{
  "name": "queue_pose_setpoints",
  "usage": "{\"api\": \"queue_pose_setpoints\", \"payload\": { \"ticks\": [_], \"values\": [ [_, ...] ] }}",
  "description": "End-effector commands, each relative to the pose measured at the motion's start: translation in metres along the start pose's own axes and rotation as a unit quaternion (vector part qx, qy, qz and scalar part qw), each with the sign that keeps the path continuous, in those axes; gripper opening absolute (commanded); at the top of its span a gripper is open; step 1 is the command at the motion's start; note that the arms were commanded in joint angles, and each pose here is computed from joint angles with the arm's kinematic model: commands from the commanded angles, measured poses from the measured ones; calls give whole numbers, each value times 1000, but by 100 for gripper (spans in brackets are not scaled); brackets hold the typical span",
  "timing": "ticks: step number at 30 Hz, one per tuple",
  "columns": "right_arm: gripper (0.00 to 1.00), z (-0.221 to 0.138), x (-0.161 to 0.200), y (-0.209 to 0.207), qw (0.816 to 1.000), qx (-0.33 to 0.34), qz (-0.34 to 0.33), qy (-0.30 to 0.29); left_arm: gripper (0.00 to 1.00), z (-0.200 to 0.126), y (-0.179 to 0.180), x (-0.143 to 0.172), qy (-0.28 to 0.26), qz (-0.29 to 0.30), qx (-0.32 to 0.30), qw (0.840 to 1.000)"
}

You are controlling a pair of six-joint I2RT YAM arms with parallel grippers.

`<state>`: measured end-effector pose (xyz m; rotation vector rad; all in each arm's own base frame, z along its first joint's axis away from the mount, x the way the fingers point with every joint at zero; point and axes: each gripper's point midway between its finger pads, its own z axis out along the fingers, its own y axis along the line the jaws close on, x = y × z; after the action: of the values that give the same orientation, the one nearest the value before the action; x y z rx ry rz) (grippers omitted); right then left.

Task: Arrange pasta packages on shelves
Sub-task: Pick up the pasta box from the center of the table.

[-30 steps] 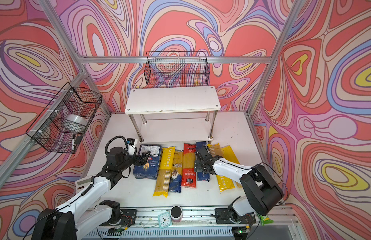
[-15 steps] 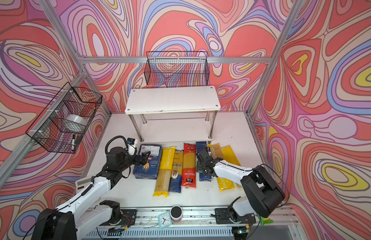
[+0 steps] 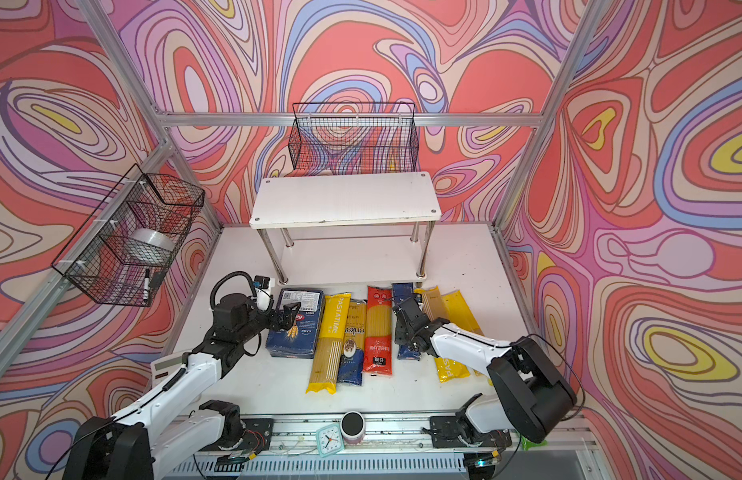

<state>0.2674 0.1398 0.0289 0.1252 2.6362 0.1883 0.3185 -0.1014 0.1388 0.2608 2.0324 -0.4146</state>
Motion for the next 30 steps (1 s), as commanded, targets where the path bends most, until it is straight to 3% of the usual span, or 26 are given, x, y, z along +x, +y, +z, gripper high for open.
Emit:
{"api": "queue_pose_setpoints", "payload": {
  "ticks": [1,9,19,30],
  "values": [
    [39,-3,17,-6,1000,-1,4,20,100,0,0,-12,-11,3,-2,1000],
    [33,-12,14,2,1000,-18,-15,21,100,1,1,-12,-8,1,-5,1000],
    [31,-55,-1,17,997,-76,-9,-16,100,2,0,-12,-7,2,-1,1000],
    [27,-88,-7,30,993,-110,-33,-17,100,2,-1,-12,-6,3,3,1000]
  ]
}}
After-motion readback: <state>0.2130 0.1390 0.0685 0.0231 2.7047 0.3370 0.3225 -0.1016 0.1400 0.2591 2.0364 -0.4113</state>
